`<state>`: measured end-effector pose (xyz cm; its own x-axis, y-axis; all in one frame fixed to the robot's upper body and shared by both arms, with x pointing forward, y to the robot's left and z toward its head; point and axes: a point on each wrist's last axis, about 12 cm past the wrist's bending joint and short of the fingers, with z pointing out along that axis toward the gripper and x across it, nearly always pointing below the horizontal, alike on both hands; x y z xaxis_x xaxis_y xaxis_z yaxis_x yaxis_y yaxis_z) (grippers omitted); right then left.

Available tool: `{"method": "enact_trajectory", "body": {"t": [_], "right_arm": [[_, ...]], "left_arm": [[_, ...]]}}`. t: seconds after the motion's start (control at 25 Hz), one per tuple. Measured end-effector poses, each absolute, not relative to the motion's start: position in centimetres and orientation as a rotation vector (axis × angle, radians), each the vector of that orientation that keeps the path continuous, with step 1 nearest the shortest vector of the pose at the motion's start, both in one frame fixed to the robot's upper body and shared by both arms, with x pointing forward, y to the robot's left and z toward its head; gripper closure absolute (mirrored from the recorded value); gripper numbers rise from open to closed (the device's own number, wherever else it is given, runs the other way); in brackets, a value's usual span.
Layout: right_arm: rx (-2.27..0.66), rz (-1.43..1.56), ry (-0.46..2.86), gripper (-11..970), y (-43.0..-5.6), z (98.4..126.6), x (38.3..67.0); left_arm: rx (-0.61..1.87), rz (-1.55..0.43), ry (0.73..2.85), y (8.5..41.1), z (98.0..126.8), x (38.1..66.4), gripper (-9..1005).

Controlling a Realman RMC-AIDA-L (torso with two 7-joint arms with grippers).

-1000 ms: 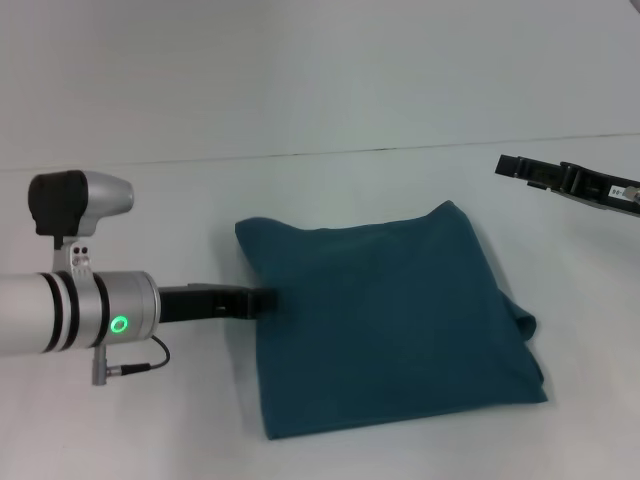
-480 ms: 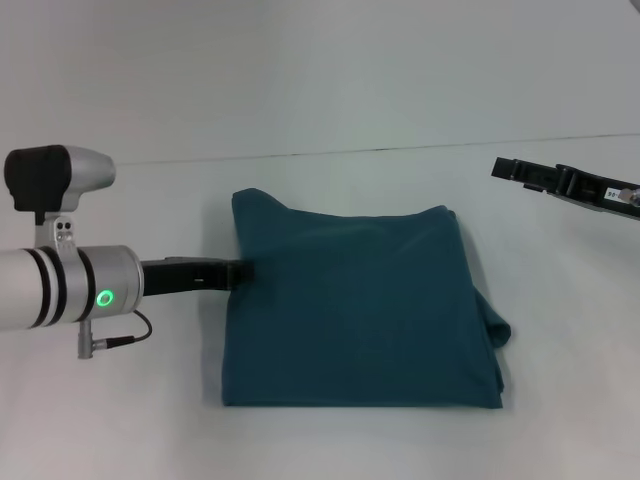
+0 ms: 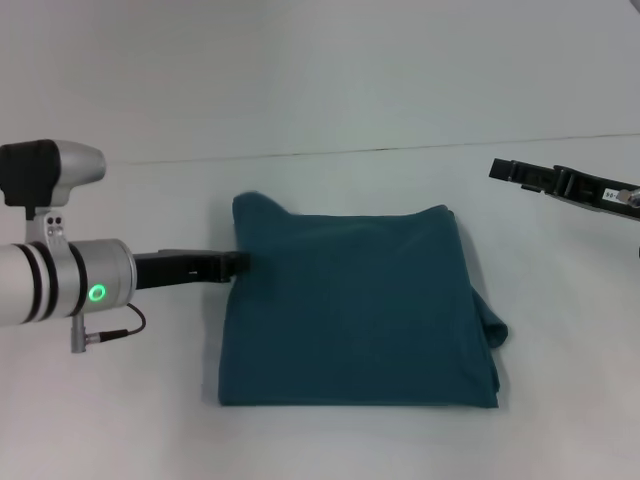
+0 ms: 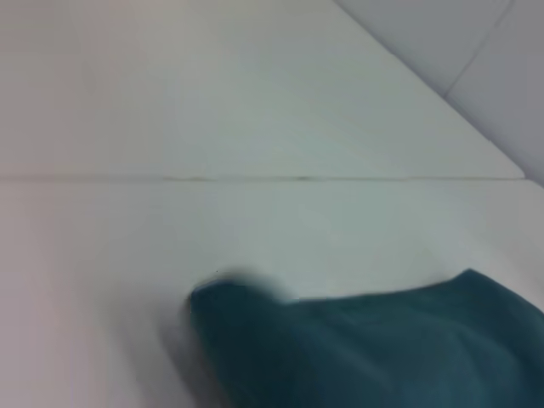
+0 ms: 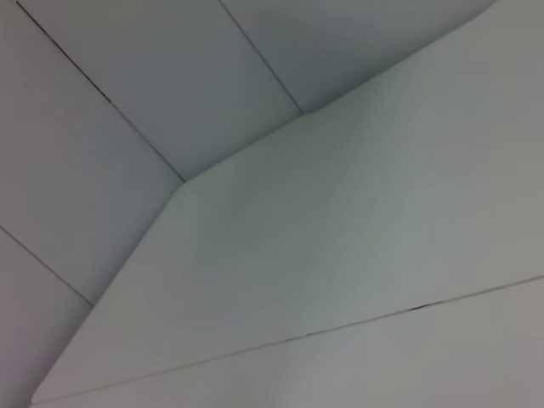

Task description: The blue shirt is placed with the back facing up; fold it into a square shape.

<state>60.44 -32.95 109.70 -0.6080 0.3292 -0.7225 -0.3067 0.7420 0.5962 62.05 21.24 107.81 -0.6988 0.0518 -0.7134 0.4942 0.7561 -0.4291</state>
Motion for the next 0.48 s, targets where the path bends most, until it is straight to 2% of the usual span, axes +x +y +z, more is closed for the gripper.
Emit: {"method": "enact_trajectory", "body": {"t": [0.2,0.28,0.48], "right_arm": [[-0.011,0.879,2.034,136,-32.9,109.7,60.4],[-0.037,0.883,2.023,135,-32.9,109.8,60.2],[-0.18,0.963,1.94,106,-32.3,110.6,59.2]], "left_arm": [[0.343,-0.783,2.202,23.0,108.5,62.0,921],[0.29,-0.797,2.171,24.5,109.0,61.6,711],[0.331,-0.948,2.058,26.3,110.4,58.6,603]]}}
